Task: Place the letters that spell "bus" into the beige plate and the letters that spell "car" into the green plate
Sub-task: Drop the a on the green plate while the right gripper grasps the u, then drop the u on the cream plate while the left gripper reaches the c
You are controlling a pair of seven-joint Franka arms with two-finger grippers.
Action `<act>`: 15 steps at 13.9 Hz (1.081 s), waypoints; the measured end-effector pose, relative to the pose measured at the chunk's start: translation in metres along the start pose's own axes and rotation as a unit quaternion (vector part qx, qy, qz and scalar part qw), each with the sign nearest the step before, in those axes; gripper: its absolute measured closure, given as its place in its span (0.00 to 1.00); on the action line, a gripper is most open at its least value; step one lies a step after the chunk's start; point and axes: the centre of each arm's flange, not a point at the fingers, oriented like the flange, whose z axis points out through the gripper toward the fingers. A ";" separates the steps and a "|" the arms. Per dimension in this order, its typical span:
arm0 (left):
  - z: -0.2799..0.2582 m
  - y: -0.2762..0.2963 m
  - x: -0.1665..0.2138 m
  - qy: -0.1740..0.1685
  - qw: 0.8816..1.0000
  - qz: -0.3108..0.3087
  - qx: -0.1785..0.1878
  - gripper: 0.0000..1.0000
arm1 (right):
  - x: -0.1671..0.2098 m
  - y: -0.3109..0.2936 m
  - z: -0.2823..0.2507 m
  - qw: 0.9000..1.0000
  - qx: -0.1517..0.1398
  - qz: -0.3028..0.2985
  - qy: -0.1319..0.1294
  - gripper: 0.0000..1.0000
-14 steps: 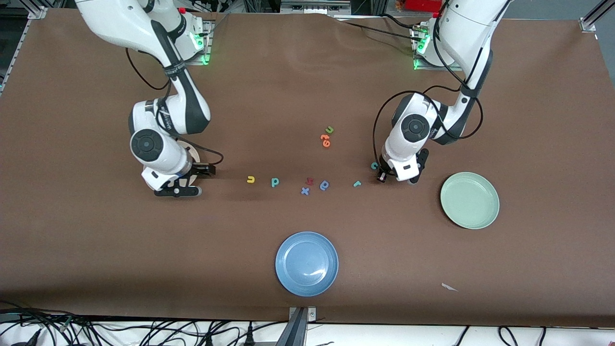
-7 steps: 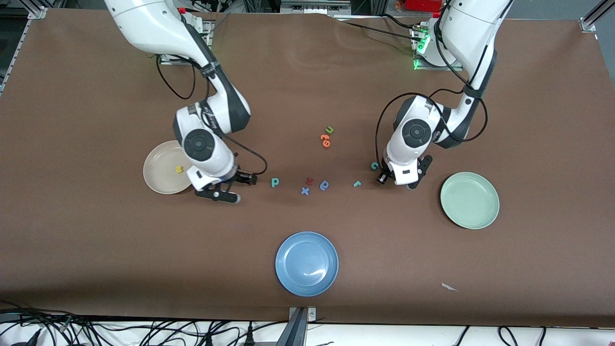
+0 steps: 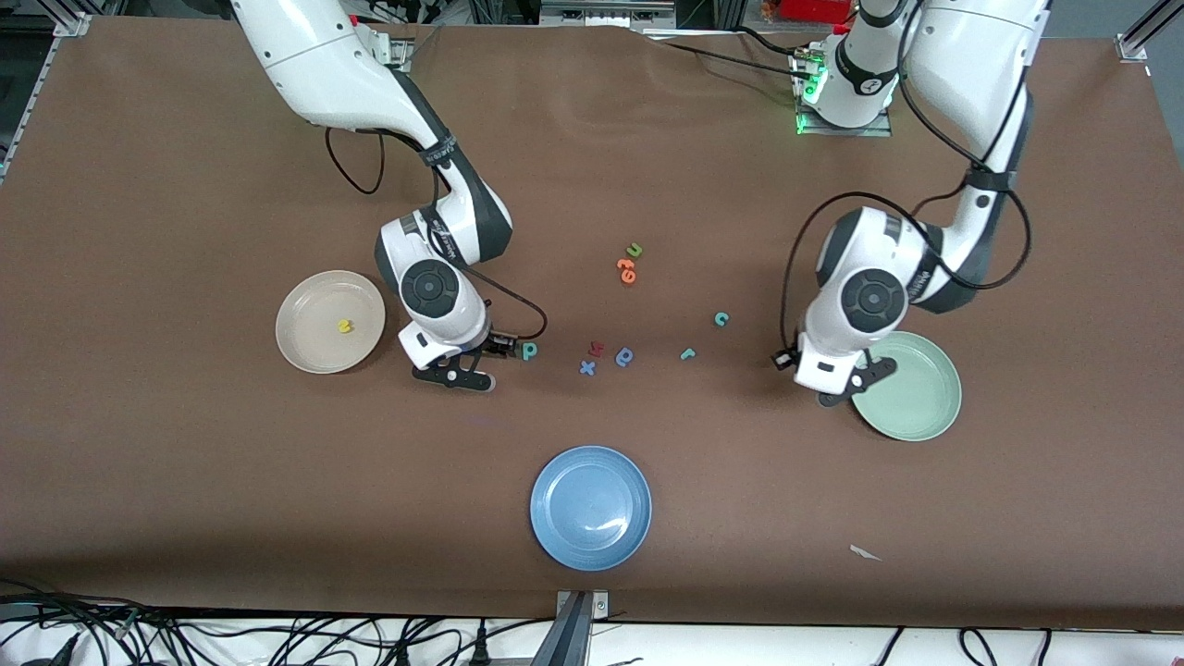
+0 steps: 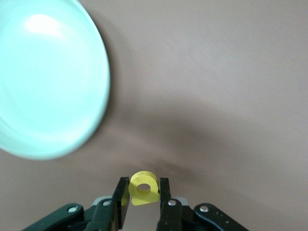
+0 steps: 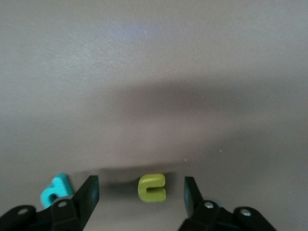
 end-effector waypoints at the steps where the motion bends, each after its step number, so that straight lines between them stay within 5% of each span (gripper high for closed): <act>1: 0.002 -0.018 0.013 0.005 1.000 0.024 0.006 0.70 | 0.000 0.001 0.008 1.000 -0.002 0.000 -0.001 0.21; 7: 0.024 -0.110 0.079 0.045 0.982 0.181 -0.016 0.65 | 0.005 -0.003 0.001 1.000 0.003 0.000 0.006 0.88; 13: 0.038 -0.078 0.070 0.054 0.975 0.215 -0.029 0.07 | 0.022 0.031 -0.032 0.999 -0.033 -0.027 -0.018 0.91; 15: 0.032 -0.040 0.050 0.055 0.977 0.201 -0.036 0.00 | 0.025 0.038 -0.047 0.999 -0.036 -0.030 -0.021 0.91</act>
